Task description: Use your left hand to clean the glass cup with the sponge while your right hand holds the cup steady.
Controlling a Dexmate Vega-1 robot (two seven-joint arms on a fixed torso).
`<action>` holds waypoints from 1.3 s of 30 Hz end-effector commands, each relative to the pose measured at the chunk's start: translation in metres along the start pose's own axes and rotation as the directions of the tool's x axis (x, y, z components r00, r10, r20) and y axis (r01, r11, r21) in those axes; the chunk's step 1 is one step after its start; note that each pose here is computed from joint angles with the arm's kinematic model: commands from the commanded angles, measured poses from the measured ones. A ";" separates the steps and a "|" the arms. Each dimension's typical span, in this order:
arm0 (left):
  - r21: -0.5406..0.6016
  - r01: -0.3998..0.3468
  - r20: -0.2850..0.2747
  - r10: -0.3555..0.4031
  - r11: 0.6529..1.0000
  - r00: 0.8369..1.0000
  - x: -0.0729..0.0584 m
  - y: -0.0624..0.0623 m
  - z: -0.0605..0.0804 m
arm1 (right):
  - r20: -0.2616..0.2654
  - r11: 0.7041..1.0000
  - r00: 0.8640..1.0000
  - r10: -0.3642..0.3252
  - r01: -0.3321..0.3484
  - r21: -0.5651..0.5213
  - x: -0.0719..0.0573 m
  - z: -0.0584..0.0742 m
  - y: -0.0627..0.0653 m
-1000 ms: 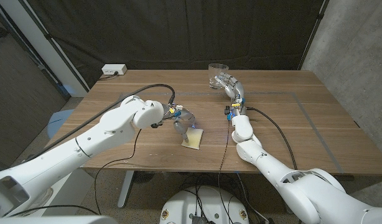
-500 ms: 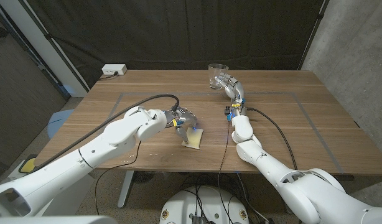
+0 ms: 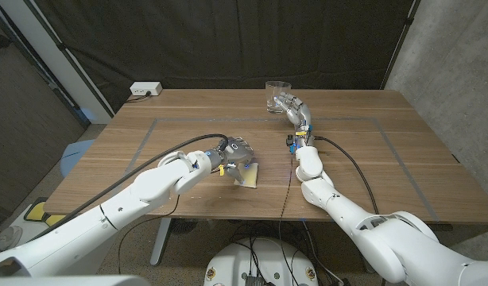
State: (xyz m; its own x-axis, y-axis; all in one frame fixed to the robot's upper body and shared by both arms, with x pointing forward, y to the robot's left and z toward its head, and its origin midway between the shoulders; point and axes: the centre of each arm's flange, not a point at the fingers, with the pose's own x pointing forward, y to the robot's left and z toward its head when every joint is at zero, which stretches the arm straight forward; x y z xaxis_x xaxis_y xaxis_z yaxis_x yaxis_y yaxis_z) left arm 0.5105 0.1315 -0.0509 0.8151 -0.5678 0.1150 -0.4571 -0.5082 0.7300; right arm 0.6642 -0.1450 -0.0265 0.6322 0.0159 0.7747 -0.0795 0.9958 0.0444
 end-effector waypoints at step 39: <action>-0.289 -0.904 -0.743 0.522 0.314 0.419 -0.022 -0.039 -0.067 | -0.009 0.992 1.000 -0.005 0.006 0.124 -0.004 0.000 -0.009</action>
State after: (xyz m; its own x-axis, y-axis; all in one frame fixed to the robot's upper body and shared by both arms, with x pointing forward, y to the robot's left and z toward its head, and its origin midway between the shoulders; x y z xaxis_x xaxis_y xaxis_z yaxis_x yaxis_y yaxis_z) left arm 0.5227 0.1879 -0.0304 0.4819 -0.2795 0.8305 -0.7962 0.2560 0.5482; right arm 0.6675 -0.1491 -0.0264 0.6403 0.0091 0.7680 -0.1169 0.9894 0.0857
